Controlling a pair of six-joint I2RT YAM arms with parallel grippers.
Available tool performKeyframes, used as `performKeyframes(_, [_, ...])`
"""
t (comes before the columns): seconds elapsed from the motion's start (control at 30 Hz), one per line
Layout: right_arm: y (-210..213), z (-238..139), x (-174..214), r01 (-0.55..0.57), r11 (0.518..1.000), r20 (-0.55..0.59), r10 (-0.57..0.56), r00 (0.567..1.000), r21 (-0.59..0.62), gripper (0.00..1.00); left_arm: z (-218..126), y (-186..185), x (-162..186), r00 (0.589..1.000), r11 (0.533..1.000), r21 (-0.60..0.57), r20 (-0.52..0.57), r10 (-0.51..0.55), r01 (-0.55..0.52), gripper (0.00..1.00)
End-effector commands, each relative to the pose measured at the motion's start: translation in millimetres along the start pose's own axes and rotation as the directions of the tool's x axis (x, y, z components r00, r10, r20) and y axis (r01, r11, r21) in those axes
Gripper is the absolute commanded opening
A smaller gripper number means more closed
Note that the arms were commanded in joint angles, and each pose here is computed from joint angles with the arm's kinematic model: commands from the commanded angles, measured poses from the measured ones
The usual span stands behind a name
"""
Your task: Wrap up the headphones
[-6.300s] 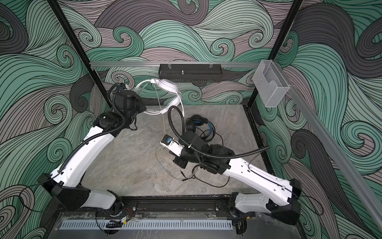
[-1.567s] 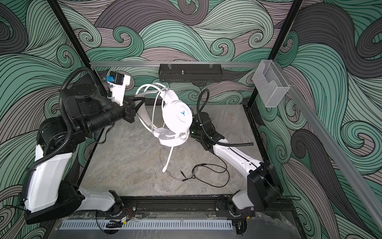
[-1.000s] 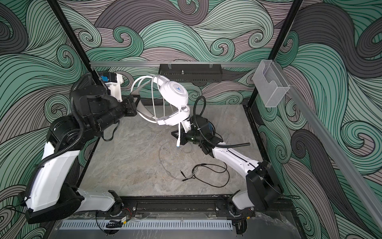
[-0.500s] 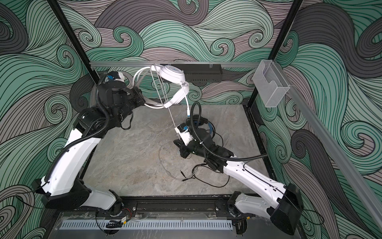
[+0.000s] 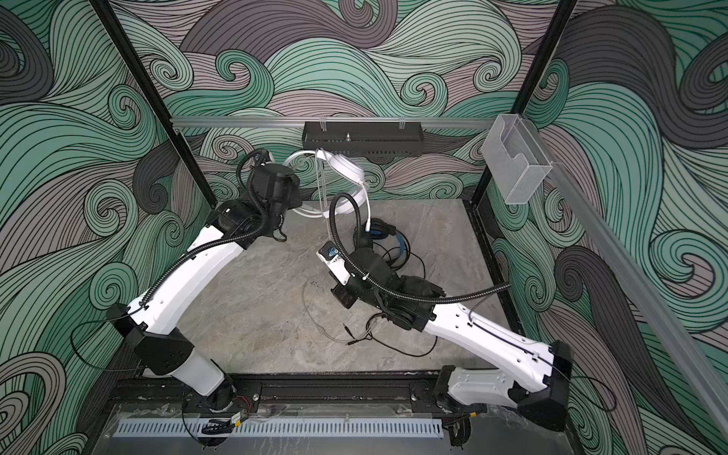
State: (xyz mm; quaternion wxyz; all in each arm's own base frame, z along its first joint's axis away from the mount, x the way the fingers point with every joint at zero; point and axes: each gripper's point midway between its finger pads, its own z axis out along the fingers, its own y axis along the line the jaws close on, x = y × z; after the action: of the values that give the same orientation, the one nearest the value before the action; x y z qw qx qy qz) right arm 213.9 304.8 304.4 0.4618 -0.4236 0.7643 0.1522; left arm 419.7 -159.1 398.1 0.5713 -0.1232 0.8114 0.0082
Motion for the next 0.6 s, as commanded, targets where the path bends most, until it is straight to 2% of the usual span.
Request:
performKeyframes(0.0, [5, -17, 11, 0.064, 0.998, -0.107, -0.066, 0.992, -0.019, 0.0, -2, 14, -51, 0.97, 0.992, -0.124, 0.243, 0.018, 0.013, 0.0])
performKeyframes(0.1, [3, -26, 2, 0.067, 0.998, -0.115, -0.068, 0.991, -0.02, 0.0, -3, 9, -43, 0.952, 0.983, -0.148, 0.269, 0.148, -0.111, 0.0])
performKeyframes(0.3, [6, -38, 0, 0.059, 0.997, -0.151, -0.067, 0.986, -0.055, 0.0, -15, 6, -34, 0.908, 0.955, -0.132, 0.3, 0.294, -0.266, 0.0])
performKeyframes(0.53, [15, -44, -3, 0.07, 0.99, -0.162, -0.089, 0.983, -0.121, 0.0, -22, 9, -26, 0.875, 0.925, -0.129, 0.301, 0.379, -0.357, 0.0])
performKeyframes(0.57, [16, -44, -4, 0.073, 0.989, -0.16, -0.094, 0.983, -0.129, 0.0, -32, 14, -34, 0.876, 0.932, -0.119, 0.318, 0.363, -0.343, 0.0])
